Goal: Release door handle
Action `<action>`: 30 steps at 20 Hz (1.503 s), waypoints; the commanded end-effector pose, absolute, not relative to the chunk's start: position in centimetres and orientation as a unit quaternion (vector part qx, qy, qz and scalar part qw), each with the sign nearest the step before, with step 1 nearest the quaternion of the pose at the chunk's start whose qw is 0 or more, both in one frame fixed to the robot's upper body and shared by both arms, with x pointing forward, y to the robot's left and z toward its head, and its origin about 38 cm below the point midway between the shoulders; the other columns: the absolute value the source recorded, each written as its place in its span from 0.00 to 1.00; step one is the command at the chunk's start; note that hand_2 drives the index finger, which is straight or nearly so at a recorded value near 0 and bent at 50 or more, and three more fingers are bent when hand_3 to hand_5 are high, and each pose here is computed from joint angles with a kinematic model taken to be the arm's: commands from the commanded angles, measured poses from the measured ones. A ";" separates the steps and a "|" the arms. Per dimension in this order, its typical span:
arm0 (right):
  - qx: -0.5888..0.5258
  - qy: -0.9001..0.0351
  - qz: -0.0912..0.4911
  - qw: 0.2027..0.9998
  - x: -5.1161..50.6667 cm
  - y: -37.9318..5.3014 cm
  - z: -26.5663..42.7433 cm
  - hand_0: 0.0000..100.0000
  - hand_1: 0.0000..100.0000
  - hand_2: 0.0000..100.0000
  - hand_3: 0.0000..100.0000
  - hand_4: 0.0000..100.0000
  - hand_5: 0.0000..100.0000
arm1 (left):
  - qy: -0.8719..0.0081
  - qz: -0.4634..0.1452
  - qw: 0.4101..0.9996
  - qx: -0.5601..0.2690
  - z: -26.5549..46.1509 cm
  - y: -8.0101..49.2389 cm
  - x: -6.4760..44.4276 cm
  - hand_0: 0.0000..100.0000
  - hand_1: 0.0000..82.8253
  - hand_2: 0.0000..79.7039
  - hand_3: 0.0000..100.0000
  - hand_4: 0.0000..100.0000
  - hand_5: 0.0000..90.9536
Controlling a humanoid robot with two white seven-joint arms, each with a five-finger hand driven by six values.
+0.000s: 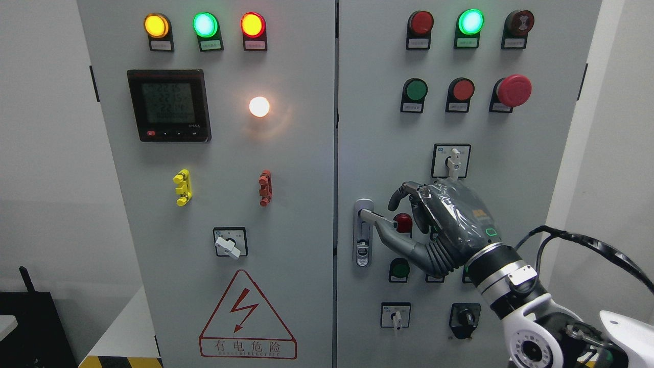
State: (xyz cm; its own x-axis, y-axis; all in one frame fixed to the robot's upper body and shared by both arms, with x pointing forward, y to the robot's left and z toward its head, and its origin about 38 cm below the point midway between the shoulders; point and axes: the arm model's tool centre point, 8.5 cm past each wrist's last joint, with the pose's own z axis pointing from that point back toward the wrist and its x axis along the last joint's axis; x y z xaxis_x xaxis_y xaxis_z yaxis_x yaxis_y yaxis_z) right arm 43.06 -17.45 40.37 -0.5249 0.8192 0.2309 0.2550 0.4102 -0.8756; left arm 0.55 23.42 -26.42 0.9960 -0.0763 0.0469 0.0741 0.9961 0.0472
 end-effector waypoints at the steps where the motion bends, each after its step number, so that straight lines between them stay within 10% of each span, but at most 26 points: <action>1: -0.350 -0.767 0.414 0.343 43.2 -17.4 40.2 0.35 0.29 0.48 1.00 1.00 1.00 | -0.021 -0.037 0.999 0.023 -26.4 23.4 0.4 0.12 0.47 0.00 0.00 0.00 0.00; 30: -0.356 -0.760 0.411 0.355 43.7 -17.9 39.6 0.36 0.29 0.49 1.00 1.00 1.00 | -0.021 -0.037 0.999 0.023 -26.4 23.4 0.4 0.12 0.47 0.00 0.00 0.00 0.00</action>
State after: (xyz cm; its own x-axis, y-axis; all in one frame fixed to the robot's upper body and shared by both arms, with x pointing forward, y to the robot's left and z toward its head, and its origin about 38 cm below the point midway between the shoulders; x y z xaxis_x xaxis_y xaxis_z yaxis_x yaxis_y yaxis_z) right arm 43.57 -17.78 39.59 -0.4980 0.8318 0.2452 0.2475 0.4074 -0.8791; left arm 0.54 23.42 -26.42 0.9960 -0.0763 0.0463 0.0741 0.9962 0.0466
